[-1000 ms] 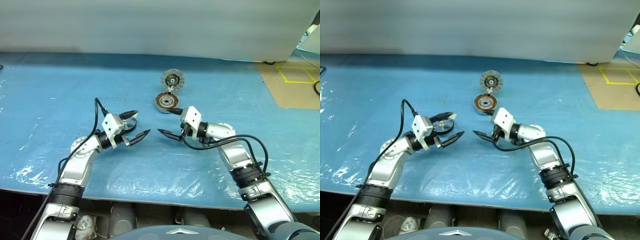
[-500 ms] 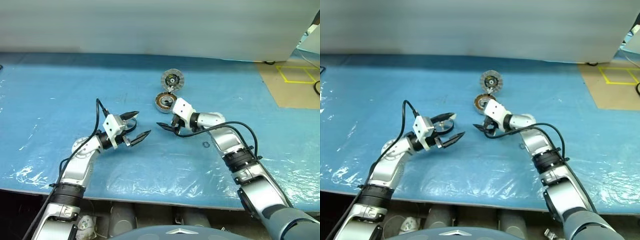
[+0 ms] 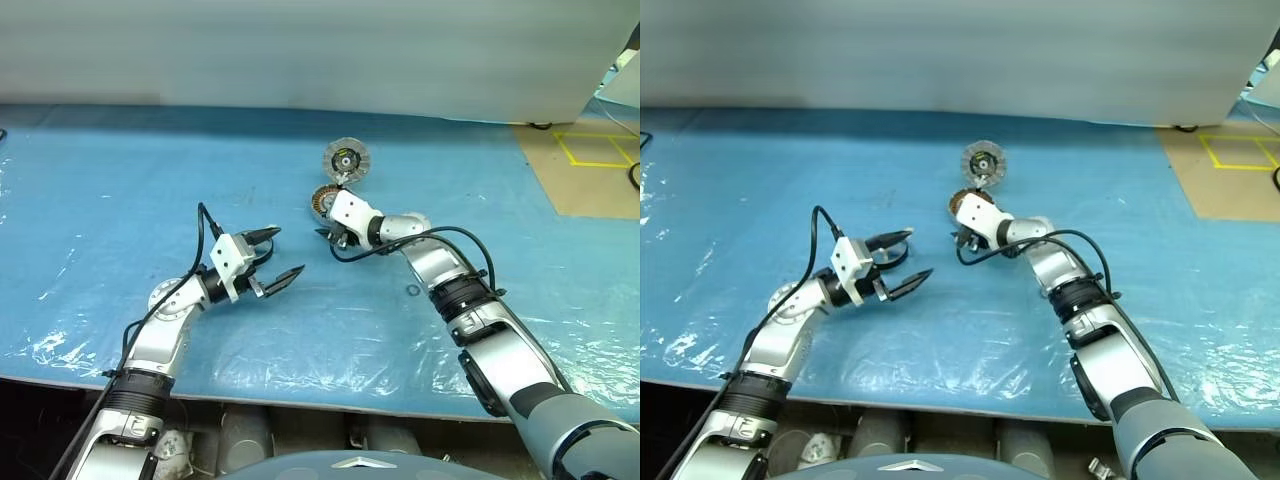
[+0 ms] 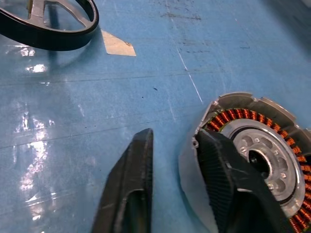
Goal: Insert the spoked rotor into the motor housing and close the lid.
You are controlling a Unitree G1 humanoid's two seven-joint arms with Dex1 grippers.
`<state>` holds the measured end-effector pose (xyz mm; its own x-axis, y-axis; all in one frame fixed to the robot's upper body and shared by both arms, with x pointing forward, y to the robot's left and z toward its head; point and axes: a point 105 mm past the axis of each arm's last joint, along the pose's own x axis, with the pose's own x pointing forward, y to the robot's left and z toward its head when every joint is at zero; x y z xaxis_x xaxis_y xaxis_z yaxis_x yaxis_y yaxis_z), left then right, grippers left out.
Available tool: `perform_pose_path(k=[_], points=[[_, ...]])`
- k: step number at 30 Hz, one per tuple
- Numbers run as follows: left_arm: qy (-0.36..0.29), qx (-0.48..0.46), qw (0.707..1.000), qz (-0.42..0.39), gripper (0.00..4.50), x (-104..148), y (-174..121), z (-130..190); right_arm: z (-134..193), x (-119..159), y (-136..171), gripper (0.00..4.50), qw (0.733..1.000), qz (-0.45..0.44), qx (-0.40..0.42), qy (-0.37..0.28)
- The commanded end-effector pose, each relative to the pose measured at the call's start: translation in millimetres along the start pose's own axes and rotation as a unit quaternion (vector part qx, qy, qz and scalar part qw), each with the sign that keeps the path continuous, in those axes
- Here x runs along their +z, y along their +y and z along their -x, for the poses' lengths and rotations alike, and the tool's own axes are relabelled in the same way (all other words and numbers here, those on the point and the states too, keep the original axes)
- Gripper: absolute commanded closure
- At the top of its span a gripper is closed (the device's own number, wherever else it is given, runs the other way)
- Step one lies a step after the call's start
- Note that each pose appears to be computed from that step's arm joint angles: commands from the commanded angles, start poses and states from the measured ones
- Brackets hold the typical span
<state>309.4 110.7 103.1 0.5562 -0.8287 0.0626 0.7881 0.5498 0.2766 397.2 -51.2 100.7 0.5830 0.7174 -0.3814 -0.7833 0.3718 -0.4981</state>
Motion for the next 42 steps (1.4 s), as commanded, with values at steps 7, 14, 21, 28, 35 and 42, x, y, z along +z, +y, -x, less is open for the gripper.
perform_pose_path(k=[7,14,21,28,35,42], points=[[-0.019,-0.007,1.0,-0.016,0.0,13,-2,-5,5,-1,-9,4.48,1.0,0.015,-0.027,0.003],[-0.013,0.002,1.0,-0.022,0.0,14,3,0,21,19,10,4.48,0.998,-0.014,0.037,-0.056],[-0.008,0.004,1.0,-0.022,0.0,12,4,3,57,6,62,4.48,0.986,-0.013,0.167,-0.024],[-0.006,-0.002,1.0,-0.018,0.0,8,1,2,75,-9,91,4.48,0.978,-0.046,0.202,0.004],[-0.005,-0.008,1.0,-0.017,0.0,7,2,0,68,11,69,2.89,0.986,-0.07,0.144,-0.048],[-0.005,-0.012,1.0,-0.014,0.0,7,0,-2,81,30,54,2.52,0.984,-0.066,0.117,-0.113]])
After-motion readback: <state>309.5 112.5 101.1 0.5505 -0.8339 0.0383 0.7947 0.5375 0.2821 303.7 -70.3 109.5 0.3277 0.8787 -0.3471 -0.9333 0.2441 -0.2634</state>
